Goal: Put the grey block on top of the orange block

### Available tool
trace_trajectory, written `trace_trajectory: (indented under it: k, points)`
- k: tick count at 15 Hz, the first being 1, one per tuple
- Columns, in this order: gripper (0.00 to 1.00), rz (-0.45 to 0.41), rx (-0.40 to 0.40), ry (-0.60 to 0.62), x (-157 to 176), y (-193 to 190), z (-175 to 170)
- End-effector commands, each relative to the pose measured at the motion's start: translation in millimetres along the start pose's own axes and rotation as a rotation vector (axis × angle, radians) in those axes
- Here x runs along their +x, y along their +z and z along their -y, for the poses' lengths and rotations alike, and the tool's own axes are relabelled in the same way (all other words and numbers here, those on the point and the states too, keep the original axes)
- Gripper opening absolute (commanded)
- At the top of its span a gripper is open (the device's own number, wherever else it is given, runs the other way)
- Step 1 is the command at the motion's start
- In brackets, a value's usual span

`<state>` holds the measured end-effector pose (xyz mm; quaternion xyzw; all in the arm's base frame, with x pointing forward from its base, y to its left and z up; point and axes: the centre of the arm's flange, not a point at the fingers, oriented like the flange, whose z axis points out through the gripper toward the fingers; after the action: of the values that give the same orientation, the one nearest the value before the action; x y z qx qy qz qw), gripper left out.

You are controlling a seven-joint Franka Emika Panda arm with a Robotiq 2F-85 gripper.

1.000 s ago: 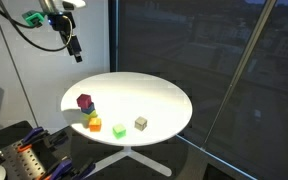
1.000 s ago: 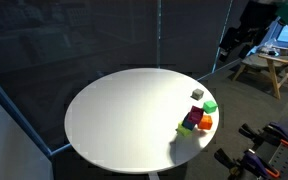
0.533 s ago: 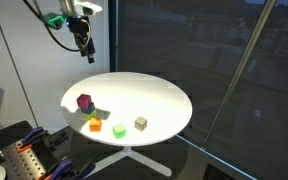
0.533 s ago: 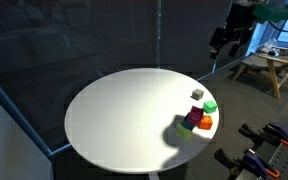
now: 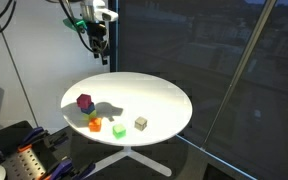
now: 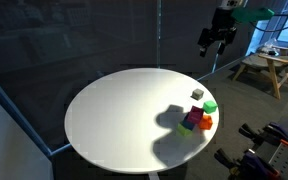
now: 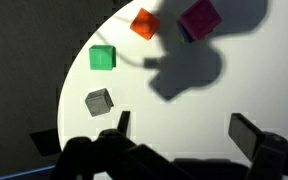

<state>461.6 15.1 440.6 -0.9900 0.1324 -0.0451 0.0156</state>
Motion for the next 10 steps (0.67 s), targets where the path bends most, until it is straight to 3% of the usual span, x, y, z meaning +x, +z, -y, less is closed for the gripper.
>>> trace_trajectory:
  k: [1,10]
  points:
    - [1.00,0.001,-0.024,-0.006,41.6,13.7,-4.7]
    - [1.00,0.049,-0.039,0.058,96.8,74.0,-41.8]
